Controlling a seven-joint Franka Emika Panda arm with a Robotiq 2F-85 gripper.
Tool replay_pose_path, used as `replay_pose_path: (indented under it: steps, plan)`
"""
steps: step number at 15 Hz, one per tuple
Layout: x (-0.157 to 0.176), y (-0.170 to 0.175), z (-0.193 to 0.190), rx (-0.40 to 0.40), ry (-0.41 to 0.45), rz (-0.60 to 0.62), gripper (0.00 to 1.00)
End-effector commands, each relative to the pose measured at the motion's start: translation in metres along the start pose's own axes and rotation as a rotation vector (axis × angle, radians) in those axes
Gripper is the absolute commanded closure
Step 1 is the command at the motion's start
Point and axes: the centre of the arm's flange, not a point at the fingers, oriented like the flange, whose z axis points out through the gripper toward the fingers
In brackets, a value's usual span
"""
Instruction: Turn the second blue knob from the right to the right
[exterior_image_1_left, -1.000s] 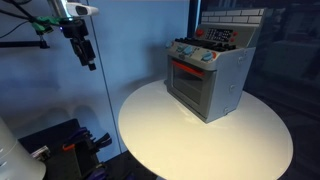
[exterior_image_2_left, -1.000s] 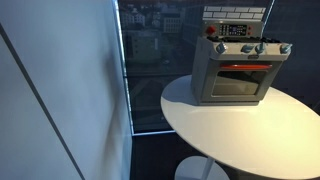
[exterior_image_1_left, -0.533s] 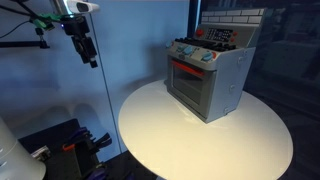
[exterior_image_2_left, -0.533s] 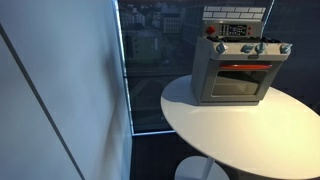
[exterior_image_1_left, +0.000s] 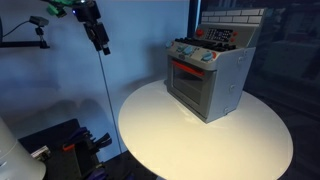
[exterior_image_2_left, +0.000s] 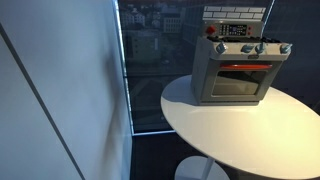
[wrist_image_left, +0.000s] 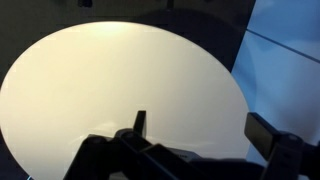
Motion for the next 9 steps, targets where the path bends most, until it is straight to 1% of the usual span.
replay_pose_path:
  steps: [1,5,9]
  plan:
    - [0.042,0.008,-0.02,0.017,0.047,0.045,0.0]
    - [0.077,0.02,-0.04,0.046,0.117,0.093,0.0]
    - [0.109,0.037,-0.052,0.059,0.184,0.143,0.0]
